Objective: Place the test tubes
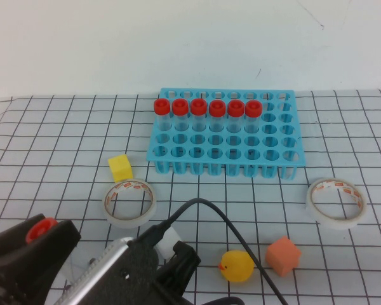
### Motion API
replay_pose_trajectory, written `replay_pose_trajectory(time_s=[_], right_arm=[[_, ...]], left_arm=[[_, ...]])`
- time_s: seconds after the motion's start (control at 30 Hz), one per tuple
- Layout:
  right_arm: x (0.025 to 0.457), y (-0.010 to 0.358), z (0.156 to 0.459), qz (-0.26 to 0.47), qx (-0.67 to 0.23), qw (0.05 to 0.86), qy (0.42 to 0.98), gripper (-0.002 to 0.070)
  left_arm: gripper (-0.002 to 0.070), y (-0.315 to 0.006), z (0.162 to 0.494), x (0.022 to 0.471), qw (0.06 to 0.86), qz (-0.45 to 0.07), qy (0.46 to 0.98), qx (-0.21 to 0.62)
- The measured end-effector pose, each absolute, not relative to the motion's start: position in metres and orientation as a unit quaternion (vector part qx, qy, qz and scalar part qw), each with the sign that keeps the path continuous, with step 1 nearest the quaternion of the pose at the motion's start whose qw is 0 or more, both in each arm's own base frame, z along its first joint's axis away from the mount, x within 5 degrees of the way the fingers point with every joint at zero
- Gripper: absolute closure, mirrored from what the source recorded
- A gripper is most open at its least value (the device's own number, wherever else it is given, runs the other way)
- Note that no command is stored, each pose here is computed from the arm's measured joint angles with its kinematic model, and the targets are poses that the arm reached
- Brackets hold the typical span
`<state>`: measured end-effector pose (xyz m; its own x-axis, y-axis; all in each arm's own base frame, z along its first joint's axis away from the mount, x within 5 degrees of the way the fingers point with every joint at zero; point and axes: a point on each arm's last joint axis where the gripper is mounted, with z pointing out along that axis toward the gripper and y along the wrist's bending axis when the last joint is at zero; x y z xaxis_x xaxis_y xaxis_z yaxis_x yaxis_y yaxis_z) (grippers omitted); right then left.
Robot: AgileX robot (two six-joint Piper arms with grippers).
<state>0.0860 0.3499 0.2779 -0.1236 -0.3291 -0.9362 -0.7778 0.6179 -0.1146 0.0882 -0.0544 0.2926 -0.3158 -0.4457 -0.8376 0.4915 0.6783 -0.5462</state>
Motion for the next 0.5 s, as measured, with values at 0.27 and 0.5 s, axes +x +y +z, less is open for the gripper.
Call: replay_pose_trajectory(time_s=[0.27, 0.5], right_arm=[[0.086, 0.3502, 0.277, 0.207, -0.385, 0.539, 0.72, 0.0444], [0.0856, 0.3505, 0.2769, 0.208, -0.387, 0.537, 0.72, 0.0444]], left_arm=[[0.0416, -0.0547, 0.2929, 0.088, 0.585, -0.403, 0.704, 0.017], [0.0416, -0.0548, 0.293, 0.088, 0.588, -0.399, 0.703, 0.023]])
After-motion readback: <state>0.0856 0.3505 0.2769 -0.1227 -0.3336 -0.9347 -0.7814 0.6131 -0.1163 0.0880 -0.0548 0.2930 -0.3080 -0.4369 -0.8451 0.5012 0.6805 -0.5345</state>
